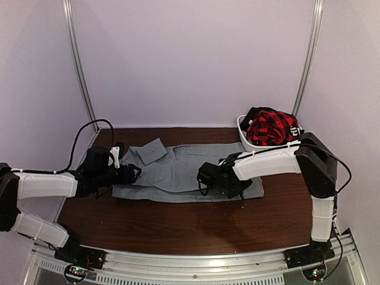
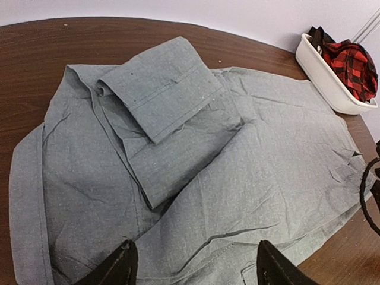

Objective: Fold and stack the long sleeve shirts
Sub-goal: Fold the flattened shirt at the center of the board.

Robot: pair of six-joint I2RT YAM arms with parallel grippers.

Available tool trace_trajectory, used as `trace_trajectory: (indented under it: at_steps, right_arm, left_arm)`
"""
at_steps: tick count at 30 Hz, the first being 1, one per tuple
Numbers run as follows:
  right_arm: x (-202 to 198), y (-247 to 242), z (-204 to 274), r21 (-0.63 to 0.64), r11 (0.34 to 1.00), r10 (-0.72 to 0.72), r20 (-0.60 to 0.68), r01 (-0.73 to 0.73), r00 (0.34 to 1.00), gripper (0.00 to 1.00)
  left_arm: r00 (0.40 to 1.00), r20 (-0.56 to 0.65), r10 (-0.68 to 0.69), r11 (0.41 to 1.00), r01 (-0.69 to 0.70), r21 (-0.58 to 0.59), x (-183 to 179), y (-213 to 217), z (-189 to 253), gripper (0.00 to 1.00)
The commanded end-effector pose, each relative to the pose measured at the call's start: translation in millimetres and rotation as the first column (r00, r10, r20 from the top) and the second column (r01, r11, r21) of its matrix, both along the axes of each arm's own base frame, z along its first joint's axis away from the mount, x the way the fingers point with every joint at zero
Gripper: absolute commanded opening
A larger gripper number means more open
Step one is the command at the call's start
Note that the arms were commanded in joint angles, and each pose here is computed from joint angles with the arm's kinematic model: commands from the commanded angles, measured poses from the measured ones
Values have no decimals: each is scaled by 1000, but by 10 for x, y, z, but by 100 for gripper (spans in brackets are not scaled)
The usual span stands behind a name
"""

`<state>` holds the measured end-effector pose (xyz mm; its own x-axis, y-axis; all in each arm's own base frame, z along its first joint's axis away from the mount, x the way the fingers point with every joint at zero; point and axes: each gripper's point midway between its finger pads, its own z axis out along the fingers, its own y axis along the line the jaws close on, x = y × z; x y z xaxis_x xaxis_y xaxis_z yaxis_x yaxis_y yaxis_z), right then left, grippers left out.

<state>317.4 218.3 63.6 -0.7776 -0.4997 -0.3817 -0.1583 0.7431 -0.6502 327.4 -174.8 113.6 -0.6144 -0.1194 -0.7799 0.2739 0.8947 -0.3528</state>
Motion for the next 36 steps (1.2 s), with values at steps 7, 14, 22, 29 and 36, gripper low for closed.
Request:
trace_trajectory:
  at_steps: [7,14,22,29,36]
  right_arm:
    - [38,-38,174,-45,998,36,44,-34,998,27]
    - [81,-27,274,-107,993,58,70,-50,996,18]
    - [154,-2,604,-208,977,90,169,-53,981,8]
    - [182,-28,865,-324,945,131,262,-41,956,4]
    - [-11,-174,603,-350,935,133,224,-47,965,7]
  left_arm:
    - [998,-58,-17,999,19,40,35,-19,-323,70]
    - [992,-123,-1,997,11,78,-2,20,-600,70]
    - [990,-139,25,993,-8,122,-7,93,-677,70]
    - [989,-137,53,990,-34,138,-3,148,-701,70]
    - [991,-130,42,992,-26,125,0,123,-665,70]
